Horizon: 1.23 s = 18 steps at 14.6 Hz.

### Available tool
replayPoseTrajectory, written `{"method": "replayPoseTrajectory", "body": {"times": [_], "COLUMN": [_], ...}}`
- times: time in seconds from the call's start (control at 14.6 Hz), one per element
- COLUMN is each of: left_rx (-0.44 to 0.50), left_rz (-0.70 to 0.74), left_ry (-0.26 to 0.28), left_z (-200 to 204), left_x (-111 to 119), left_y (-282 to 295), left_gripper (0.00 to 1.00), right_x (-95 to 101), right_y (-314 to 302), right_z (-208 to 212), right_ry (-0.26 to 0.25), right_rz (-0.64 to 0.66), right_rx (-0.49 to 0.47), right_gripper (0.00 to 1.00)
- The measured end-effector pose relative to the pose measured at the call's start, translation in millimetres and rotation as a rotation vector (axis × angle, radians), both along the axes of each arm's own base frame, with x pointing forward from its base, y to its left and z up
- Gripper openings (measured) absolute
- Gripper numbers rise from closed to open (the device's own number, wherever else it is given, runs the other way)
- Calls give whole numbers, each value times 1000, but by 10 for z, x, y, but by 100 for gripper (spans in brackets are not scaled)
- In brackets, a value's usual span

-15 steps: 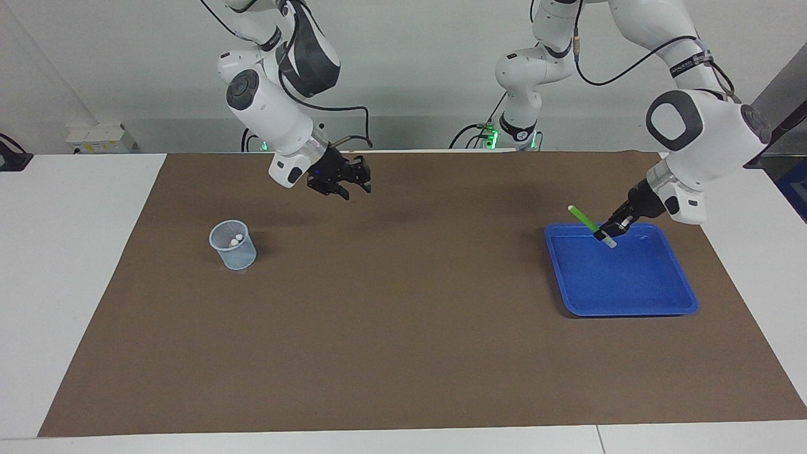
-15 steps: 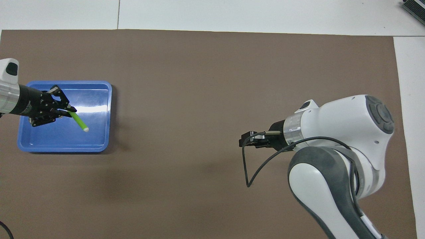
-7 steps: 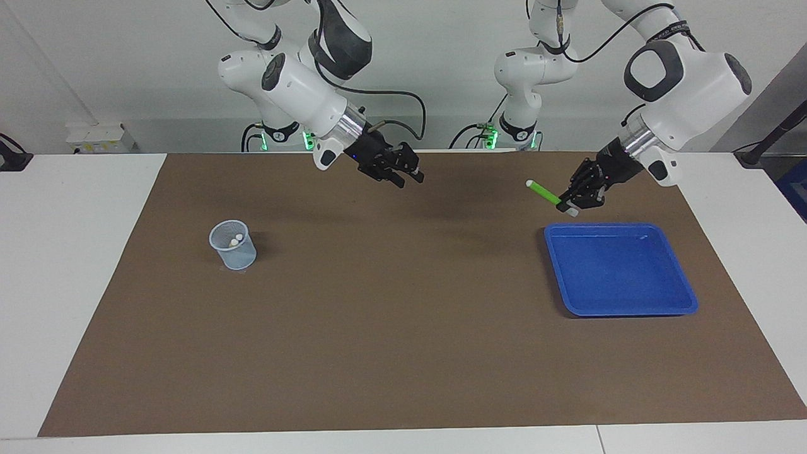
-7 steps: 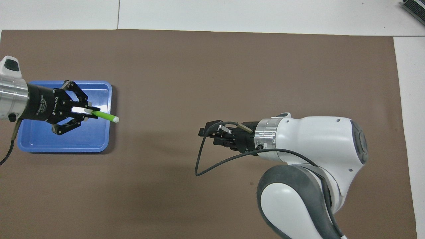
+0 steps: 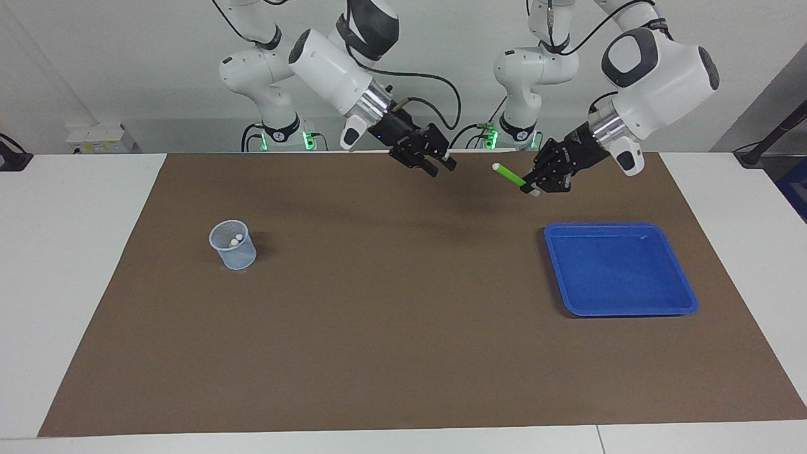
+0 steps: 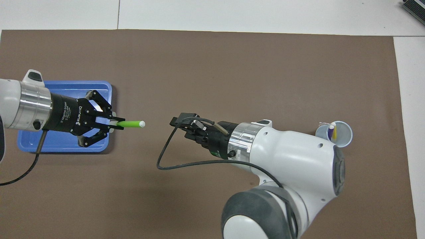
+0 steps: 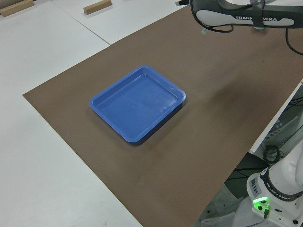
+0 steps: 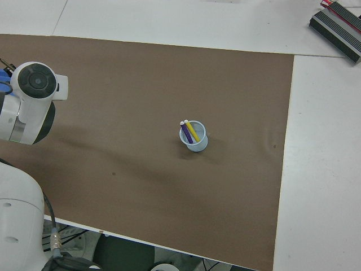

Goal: Transfer and insert pens with both arms
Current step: 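Grasp the green pen's free end with the right gripper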

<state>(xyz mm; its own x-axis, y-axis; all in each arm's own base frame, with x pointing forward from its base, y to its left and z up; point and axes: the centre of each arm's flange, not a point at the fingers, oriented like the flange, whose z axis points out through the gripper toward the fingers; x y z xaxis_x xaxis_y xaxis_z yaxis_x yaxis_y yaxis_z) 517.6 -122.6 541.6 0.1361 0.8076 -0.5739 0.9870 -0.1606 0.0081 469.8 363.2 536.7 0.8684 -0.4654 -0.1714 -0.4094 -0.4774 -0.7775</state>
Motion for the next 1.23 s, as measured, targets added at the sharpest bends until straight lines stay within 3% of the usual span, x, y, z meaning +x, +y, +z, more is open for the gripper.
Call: {"method": "replayPoseTrajectory", "body": {"times": [0.27,0.41,0.75,0.89,1.03,1.09,1.23], "left_rx": [7,8,6,6,6,5,5], "left_rz": [28,28,13,11,10,10,9], "left_ry": [32,39,59,60,58,57,59], "left_z": [27,13,23,32,48,54,55], "left_x": [-127,-159,-222,-231,-239,-243,-247], "left_y": [-112,-106,-114,-116,-115,-115,-115], "left_gripper": [17,17,17,17,17,17,17], "right_x": [-258,-303,-185,-144,-141,-141,-140], "right_y": [493,621,765,768,772,773,774], "right_z": [11,-28,-130,-140,-129,-123,-120], "right_ry": [-52,-51,-45,-45,-47,-48,-48], "right_rz": [5,22,25,21,21,21,21], "right_rx": [22,21,18,18,20,21,21], "right_gripper": [60,61,60,50,50,41,40]}}
